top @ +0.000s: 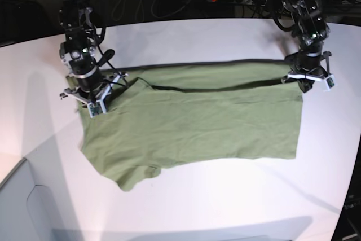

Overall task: Fold the T-shirt properly
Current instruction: 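Lower the held edge onto the shirt and open both grippers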

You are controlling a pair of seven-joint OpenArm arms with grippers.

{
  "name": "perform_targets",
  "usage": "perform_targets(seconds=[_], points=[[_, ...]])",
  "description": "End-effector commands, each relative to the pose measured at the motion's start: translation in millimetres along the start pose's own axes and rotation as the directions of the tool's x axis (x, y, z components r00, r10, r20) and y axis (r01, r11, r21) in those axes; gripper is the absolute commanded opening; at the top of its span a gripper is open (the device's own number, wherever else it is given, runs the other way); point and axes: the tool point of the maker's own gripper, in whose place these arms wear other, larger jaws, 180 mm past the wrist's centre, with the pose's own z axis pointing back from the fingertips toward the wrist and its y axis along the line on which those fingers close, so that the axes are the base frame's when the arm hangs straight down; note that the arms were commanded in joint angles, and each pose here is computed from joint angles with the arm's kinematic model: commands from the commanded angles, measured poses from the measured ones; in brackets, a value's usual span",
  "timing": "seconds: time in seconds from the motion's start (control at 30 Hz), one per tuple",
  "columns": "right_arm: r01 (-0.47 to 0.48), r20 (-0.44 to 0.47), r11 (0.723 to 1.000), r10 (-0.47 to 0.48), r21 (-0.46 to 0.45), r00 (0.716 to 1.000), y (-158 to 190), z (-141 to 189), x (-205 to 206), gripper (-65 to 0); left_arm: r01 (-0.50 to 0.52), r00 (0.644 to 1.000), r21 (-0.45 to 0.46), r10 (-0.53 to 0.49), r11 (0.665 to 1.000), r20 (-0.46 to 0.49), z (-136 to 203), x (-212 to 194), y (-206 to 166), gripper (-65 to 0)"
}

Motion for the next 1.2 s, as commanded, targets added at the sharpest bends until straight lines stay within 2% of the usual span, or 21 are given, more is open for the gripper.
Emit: perform_targets(seconds=[0.0, 0.07, 0.27, 0.3, 0.33, 0.47, 0.57, 0.7, 0.77, 0.93, 1.17], points=[[-0.006, 0.056, 1.000, 0.006, -0.011, 0.998, -5.5, 1.4, 21.0, -61.1, 0.006, 1.000, -0.003, -0.006, 1.000, 0.030, 0.8, 11.7, -0.2, -65.0], [-0.006, 0.046, 1.000, 0.006, -0.014, 0.999, -6.7, 1.7, 20.9, -54.9, 0.001, 1.000, -0.002, -0.001, 1.000, -0.006, 1.0, 5.6, 1.0, -65.0], [-0.011, 0.096, 1.000, 0.013, -0.020, 0.995, -7.5, 10.9, 38.3, -32.5, 0.001, 1.000, -0.002, -0.001, 1.000, 0.001, 2.0, 9.5, 1.5, -65.0], [-0.014, 0.106, 1.000, 0.016, -0.023, 0.994, -8.0, 13.0, 41.7, -30.1, 0.000, 1.000, -0.001, 0.000, 1.000, 0.001, 2.1, 9.7, 1.5, -63.1], [-0.016, 0.111, 1.000, 0.019, -0.023, 0.994, -7.8, 15.2, 42.5, -28.8, -0.001, 1.000, 0.001, 0.001, 1.000, -0.004, 2.1, 8.9, 2.0, -58.0], [-0.020, 0.145, 0.999, 0.024, -0.031, 0.989, -9.1, 24.2, 52.5, -27.9, 0.002, 1.000, 0.000, -0.002, 1.000, 0.002, 2.1, 10.6, 2.3, -37.8], [-0.027, 0.154, 0.999, 0.031, -0.030, 0.988, -6.5, 32.9, 52.8, -28.1, 0.012, 1.000, -0.010, -0.012, 1.000, 0.027, 6.2, 19.9, -2.1, -30.5], [-0.028, 0.139, 0.999, 0.031, -0.020, 0.990, -0.3, 41.4, 42.7, -27.7, 0.055, 0.996, -0.025, -0.053, 0.998, 0.078, 28.6, 34.4, -10.6, -29.8], [-0.028, 0.131, 0.999, 0.030, -0.016, 0.991, 1.7, 44.8, 38.0, -27.6, 0.063, 0.995, -0.027, -0.061, 0.998, 0.074, 37.1, 30.0, -11.0, -29.8], [-0.026, 0.102, 1.000, 0.027, -0.012, 0.994, 4.7, 52.7, 23.2, -27.5, 0.035, 0.999, -0.007, -0.035, 0.999, 0.004, 38.5, -0.1, -2.9, -29.8], [0.005, 0.060, 0.995, 0.001, -0.102, 0.998, -30.1, 59.8, 5.0, -27.4, -0.001, 0.996, 0.025, 0.003, 1.000, -0.094, 27.8, -37.2, 12.1, -29.8]])
